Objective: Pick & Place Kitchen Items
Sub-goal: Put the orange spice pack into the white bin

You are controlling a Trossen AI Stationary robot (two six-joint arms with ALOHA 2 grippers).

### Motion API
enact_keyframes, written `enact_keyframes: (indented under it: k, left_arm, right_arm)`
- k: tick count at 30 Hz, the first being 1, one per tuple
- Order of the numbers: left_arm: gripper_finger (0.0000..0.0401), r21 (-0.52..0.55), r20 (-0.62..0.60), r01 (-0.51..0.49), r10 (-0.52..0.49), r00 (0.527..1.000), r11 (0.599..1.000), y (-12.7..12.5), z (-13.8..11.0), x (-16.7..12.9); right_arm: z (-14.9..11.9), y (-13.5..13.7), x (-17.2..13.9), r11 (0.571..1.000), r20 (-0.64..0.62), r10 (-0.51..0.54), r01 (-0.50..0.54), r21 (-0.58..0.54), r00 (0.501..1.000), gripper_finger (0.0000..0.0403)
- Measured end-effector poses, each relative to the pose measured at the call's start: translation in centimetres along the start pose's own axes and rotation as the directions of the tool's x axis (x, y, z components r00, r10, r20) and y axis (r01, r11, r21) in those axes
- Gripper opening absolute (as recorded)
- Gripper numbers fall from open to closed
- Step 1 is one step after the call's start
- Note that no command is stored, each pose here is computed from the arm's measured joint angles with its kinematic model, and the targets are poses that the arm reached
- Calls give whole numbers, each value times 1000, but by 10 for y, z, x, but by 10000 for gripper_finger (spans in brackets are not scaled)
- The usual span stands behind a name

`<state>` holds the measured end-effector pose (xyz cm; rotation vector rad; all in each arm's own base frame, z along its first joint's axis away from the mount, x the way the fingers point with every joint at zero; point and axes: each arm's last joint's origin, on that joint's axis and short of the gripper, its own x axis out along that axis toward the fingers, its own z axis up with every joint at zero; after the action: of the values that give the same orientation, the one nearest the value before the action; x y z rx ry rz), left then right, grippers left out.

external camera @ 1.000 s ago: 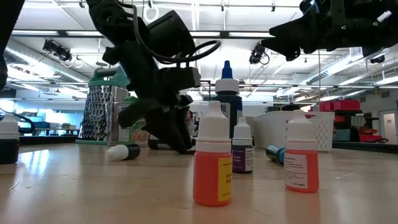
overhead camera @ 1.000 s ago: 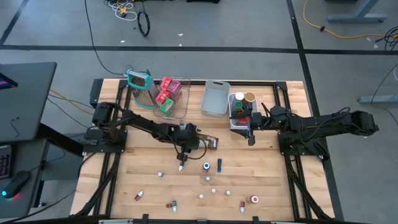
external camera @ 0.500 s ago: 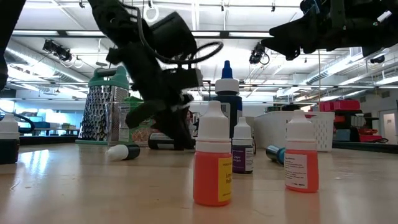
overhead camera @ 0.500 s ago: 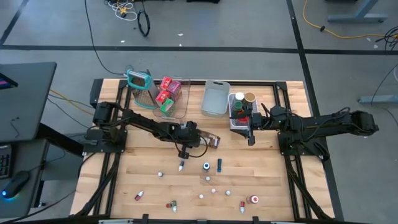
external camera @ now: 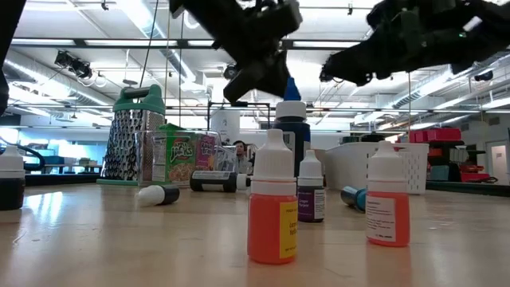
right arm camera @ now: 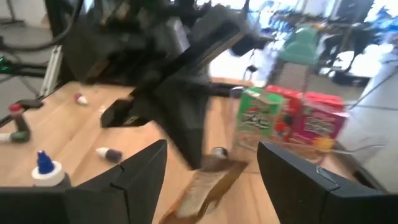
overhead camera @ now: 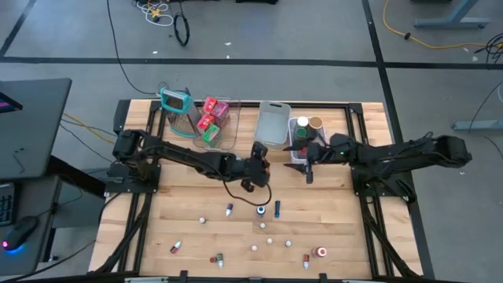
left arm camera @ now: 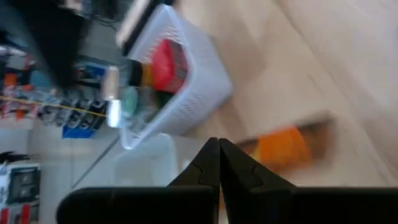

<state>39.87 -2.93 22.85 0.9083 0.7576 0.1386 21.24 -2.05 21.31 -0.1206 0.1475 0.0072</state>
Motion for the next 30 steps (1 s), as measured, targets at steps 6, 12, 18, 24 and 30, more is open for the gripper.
enact_keyframes:
  k: [6, 12, 18, 24, 30]
  left_arm:
    - [1, -11, -17, -20, 20, 1000, 1000, 11, -3, 3]
    - [4, -90, -83, -4, -3, 997, 996, 8, -10, 4]
    - [10, -82, -247, -233, 207, 947, 969, 10, -8, -10]
    - [5, -143, -220, -322, 287, 932, 936, 32, 1, -59]
    - [13, -308, -206, -354, 302, 931, 883, 59, -11, -105]
  right_arm:
    - [5, 0, 30, 998, -95, 6, 0, 61, 995, 261]
    - [-7, -3, 54, 990, -295, 14, 28, 136, 955, 261]
    - [-15, -2, 70, 997, -328, 28, -3, 76, 944, 261]
    - [-25, -2, 84, 993, -269, 96, -73, 94, 958, 261]
    - [-37, -4, 100, 992, -262, 107, -86, 90, 959, 254]
